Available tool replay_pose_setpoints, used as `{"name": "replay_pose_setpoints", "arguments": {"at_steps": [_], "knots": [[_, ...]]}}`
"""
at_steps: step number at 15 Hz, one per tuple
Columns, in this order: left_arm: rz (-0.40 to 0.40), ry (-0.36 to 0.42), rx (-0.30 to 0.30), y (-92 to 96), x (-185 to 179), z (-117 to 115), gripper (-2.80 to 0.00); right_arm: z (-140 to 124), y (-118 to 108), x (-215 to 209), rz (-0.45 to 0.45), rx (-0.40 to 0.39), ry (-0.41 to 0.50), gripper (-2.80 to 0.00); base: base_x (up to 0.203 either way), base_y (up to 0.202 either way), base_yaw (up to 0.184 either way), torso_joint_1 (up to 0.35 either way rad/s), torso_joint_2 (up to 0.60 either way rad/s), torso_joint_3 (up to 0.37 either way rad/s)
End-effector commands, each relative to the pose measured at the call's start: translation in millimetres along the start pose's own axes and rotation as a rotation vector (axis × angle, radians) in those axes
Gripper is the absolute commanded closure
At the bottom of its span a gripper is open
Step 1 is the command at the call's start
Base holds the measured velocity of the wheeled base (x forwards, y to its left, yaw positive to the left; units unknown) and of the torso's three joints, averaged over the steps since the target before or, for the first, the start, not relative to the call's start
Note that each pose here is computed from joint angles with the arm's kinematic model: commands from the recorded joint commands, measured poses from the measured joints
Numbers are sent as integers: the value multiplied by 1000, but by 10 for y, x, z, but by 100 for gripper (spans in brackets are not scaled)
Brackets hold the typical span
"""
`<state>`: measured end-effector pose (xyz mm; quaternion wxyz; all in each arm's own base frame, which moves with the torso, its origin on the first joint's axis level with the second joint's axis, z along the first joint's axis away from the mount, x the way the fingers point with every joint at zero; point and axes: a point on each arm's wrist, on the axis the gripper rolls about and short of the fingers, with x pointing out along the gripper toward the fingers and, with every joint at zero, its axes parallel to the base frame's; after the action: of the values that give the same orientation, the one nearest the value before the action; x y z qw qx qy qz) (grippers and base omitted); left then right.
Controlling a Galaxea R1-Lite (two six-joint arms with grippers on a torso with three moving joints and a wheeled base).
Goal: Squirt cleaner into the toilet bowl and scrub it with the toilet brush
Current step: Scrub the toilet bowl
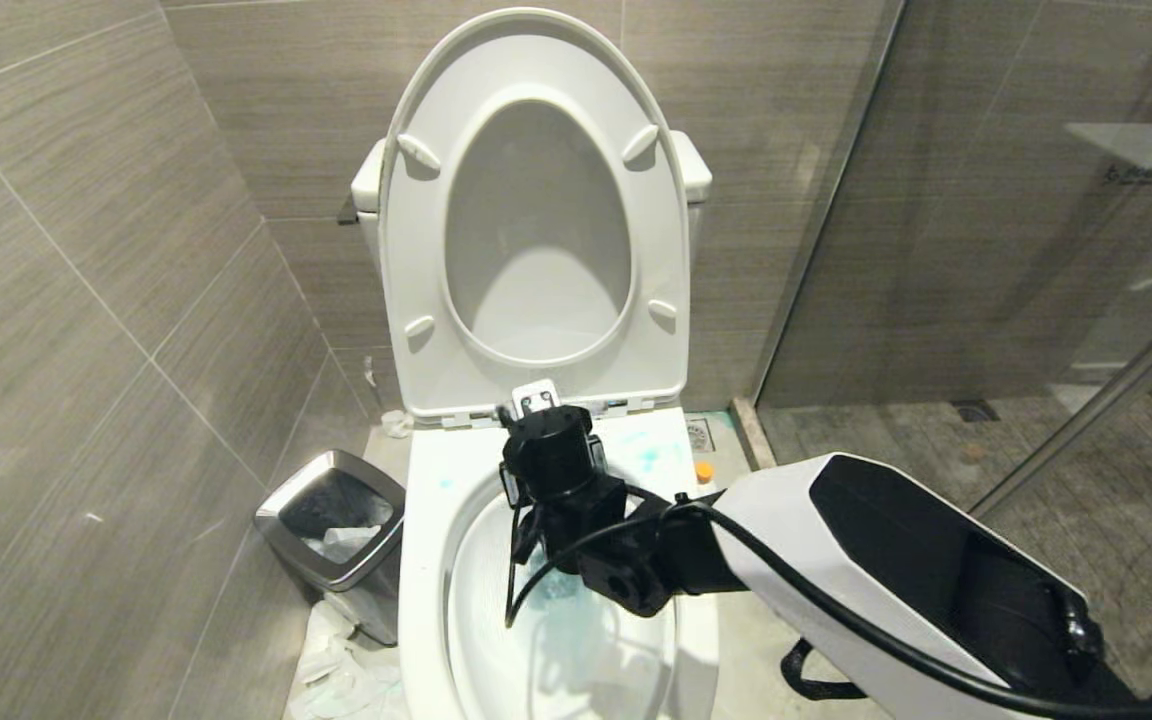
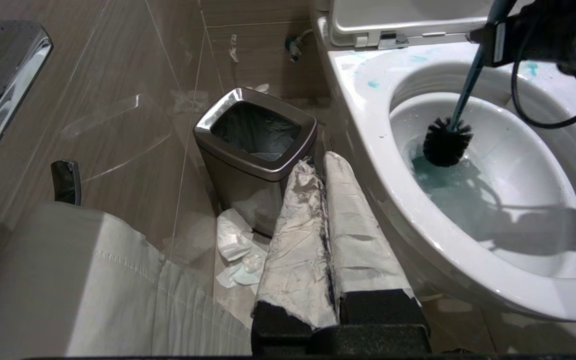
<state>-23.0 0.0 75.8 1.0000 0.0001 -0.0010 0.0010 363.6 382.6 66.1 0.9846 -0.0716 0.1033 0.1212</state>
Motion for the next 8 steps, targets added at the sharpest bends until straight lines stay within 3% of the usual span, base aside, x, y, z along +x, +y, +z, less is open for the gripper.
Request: {"name": "replay_pose_setpoints", "arguments": {"at_steps": [1, 6, 8], "knots": [[1, 0, 0, 0, 0, 1, 0, -202, 107, 104, 3, -20, 27, 0, 0, 0, 0, 0, 0, 0], [1, 0, 0, 0, 0, 1, 0, 364, 142, -172, 34, 21, -46, 0, 0, 0, 0, 0, 0, 0], [1, 0, 0, 0, 0, 1, 0, 383, 198, -233, 49, 15, -42, 0, 0, 0, 0, 0, 0, 0]]}}
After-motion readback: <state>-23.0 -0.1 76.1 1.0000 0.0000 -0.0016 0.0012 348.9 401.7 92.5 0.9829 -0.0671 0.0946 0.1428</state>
